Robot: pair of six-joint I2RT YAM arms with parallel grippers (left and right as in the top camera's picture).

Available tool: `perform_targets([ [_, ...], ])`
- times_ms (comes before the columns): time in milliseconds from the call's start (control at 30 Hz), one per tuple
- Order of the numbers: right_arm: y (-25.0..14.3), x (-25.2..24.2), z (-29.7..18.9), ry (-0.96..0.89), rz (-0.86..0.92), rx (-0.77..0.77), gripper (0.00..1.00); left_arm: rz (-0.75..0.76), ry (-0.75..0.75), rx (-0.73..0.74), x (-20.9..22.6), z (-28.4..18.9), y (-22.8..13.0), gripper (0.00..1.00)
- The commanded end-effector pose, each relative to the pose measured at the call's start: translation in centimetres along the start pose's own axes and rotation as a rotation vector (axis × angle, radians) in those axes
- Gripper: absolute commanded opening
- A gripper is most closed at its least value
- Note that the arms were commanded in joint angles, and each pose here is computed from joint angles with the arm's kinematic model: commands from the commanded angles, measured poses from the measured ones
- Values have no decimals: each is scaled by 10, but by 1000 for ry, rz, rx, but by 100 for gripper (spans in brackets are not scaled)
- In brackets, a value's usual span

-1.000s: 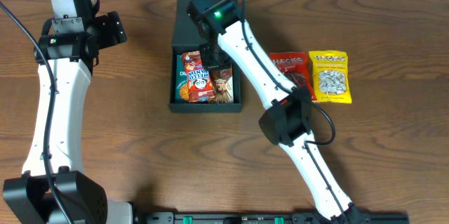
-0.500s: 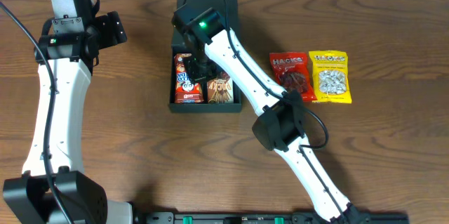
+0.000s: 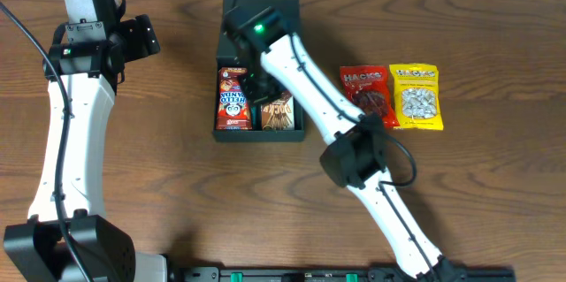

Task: Pack container
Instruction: 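Carry the Hello Panda box into the black box and release it, then grasp the red Hacks candy bag with the right gripper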

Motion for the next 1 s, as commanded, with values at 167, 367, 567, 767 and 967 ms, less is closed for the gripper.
perform_targets([
  [167, -16, -120, -148, -297, 80, -331, 1, 9, 4, 9, 1, 2, -2, 95],
  [367, -45, -232, -150, -220, 261, -303, 2, 6, 5, 12, 1, 2, -2, 95],
  [567, -69, -292, -82, -40, 259, -154, 40, -12, 6, 17, 1, 5, -3, 95],
  [767, -70, -295, -25, 148, 206, -144, 46, -10, 14, 40, 3, 5, -8, 95],
  [967, -69, -284, 15, 260, 178, -149, 47, -14, 26, 76, 5, 4, -15, 95],
])
Point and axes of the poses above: each gripper's point midway between its finger pads, its own z axis out along the fingers, its own x axis along the line the jaws close on, y = z × x, the point moved 5 cm from there along -z, back along the fingers, and after that the axes turned 8 degrees about -z, right-handed, at the moved point
